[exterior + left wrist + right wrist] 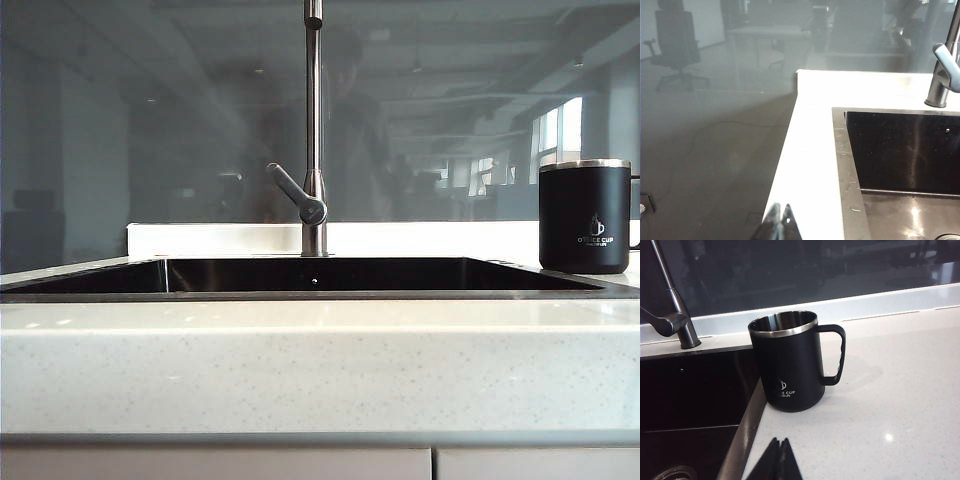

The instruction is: Pick up the mug next to the sink, go to the faucet to get some water, pour the water into the sink, and finally put the mug back to its place.

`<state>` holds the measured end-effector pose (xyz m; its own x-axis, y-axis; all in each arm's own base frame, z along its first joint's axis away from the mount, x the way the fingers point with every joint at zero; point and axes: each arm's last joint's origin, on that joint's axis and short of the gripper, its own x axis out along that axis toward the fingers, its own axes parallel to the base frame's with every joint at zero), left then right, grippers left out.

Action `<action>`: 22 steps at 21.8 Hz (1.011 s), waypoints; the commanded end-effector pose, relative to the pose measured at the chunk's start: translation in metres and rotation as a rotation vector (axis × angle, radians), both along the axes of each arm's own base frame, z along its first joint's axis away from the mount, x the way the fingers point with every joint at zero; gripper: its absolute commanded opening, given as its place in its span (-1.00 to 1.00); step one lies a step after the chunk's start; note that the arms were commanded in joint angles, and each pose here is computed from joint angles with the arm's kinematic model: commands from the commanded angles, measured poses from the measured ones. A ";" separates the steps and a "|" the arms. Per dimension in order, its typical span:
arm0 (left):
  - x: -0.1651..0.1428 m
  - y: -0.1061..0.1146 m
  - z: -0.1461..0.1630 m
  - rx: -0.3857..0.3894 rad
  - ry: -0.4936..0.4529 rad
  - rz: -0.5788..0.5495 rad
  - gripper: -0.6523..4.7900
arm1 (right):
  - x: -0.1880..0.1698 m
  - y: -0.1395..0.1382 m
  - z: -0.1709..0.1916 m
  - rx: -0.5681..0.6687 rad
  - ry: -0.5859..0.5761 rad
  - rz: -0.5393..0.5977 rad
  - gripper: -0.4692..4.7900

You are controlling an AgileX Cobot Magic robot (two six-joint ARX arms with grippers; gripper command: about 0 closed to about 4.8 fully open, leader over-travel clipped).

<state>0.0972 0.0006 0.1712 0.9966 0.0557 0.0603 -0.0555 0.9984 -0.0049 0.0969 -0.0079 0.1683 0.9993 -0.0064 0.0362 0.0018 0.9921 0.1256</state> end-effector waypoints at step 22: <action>-0.010 -0.002 0.096 -0.172 -0.478 -0.145 -0.78 | 0.010 -0.007 0.068 0.220 -0.276 -0.150 -0.84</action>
